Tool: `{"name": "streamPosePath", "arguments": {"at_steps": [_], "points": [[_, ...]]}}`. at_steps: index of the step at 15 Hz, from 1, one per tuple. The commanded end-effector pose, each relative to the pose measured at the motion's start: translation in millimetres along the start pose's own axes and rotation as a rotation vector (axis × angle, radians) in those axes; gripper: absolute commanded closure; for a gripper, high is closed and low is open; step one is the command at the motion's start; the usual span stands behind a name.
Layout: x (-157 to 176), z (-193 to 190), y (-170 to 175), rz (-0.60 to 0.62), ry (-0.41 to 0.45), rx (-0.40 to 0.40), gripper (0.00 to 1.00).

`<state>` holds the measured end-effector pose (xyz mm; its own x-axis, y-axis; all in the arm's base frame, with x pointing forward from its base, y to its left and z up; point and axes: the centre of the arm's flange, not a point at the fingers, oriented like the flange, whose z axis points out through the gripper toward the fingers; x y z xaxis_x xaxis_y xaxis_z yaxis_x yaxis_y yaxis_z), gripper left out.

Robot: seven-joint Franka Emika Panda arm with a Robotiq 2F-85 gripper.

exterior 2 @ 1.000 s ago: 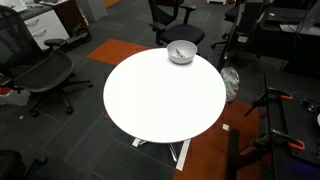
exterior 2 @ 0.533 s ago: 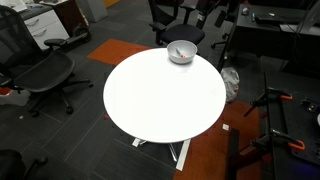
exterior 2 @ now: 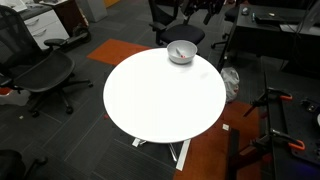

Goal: Take the marker out of the grey bowl

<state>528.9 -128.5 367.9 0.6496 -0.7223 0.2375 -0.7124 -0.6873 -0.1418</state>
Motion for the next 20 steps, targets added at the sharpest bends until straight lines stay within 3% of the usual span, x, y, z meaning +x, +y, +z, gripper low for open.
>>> {"name": "streamPosePath", "arguments": {"at_steps": [1, 11, 20], "points": [[35, 27, -3, 0.086, 0.021, -0.048, 0.0], [105, 106, 7, 0.146, -0.029, -0.117, 0.0], [114, 178, 19, 0.17, -0.096, -0.133, 0.0]]}}
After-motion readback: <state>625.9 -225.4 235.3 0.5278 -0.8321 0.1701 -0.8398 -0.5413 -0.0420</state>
